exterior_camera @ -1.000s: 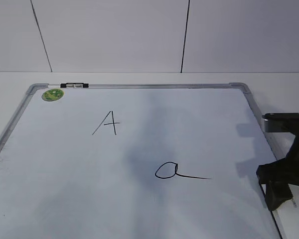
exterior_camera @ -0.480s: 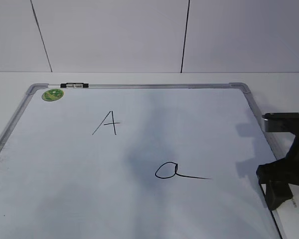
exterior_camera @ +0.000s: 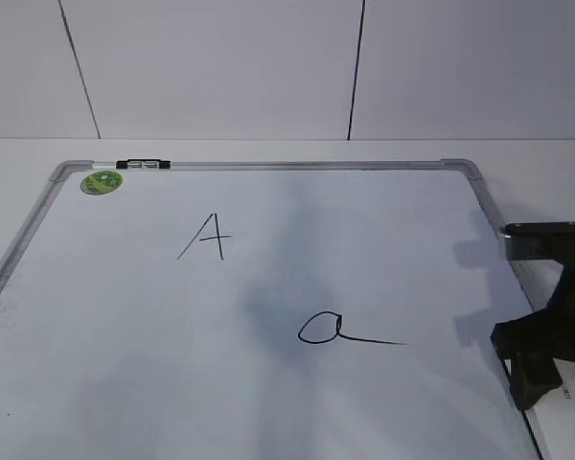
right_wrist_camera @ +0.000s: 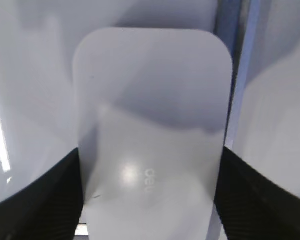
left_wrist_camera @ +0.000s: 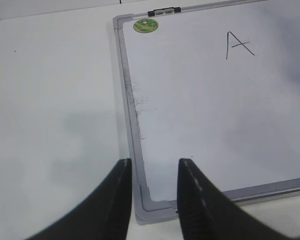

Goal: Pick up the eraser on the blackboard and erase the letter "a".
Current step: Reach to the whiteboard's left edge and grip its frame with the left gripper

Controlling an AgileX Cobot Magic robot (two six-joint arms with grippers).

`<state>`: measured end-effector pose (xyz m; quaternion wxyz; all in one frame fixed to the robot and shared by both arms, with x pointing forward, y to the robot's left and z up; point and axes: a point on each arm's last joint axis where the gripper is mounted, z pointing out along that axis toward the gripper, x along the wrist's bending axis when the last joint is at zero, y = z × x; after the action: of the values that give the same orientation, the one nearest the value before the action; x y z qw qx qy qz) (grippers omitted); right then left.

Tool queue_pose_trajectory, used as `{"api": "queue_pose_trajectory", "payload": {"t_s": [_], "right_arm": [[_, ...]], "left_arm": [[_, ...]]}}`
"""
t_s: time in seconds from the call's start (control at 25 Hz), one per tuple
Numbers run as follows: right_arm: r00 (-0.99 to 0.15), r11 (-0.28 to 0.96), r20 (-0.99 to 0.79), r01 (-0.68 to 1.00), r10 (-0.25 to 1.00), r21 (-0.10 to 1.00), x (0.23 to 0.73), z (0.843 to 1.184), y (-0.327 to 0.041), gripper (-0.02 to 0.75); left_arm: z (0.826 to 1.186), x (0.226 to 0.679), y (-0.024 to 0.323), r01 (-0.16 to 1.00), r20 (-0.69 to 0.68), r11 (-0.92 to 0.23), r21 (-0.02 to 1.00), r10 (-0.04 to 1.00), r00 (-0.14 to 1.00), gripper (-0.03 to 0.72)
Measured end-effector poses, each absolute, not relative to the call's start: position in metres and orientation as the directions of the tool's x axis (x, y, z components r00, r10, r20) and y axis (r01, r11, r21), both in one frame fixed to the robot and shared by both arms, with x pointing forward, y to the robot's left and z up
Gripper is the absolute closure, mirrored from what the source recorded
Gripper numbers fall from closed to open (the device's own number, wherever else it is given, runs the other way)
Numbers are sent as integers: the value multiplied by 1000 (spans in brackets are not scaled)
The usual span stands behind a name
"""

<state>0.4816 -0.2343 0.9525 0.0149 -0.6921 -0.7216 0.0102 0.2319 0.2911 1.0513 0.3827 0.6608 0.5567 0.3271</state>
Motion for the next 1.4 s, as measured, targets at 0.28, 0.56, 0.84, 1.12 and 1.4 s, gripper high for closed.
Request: {"api": "queue_pose_trajectory", "payload": {"t_s": [0.28,0.56,0.84,1.12,1.4], "right_arm": [[-44,44,5,998,999,-47,482,949,-234,137],[-44,45,5,998,999,-45,483,949,-234,148],[-46,47,5,998,999,-45,483,949,-234,161],[-46,47,5,998,999,-45,483,949,-234,162],[-46,47,5,998,999,-44,483,949,-234,162]], "left_arm": [[1051,232,291,485,6,-87,870,986,166,449],[1051,232,291,485,6,-87,870,986,166,449],[1051,232,291,485,6,-87,870,986,166,449],[1051,232,291,485,6,-87,870,986,166,449],[1051,232,291,485,6,-87,870,986,166,449]]}}
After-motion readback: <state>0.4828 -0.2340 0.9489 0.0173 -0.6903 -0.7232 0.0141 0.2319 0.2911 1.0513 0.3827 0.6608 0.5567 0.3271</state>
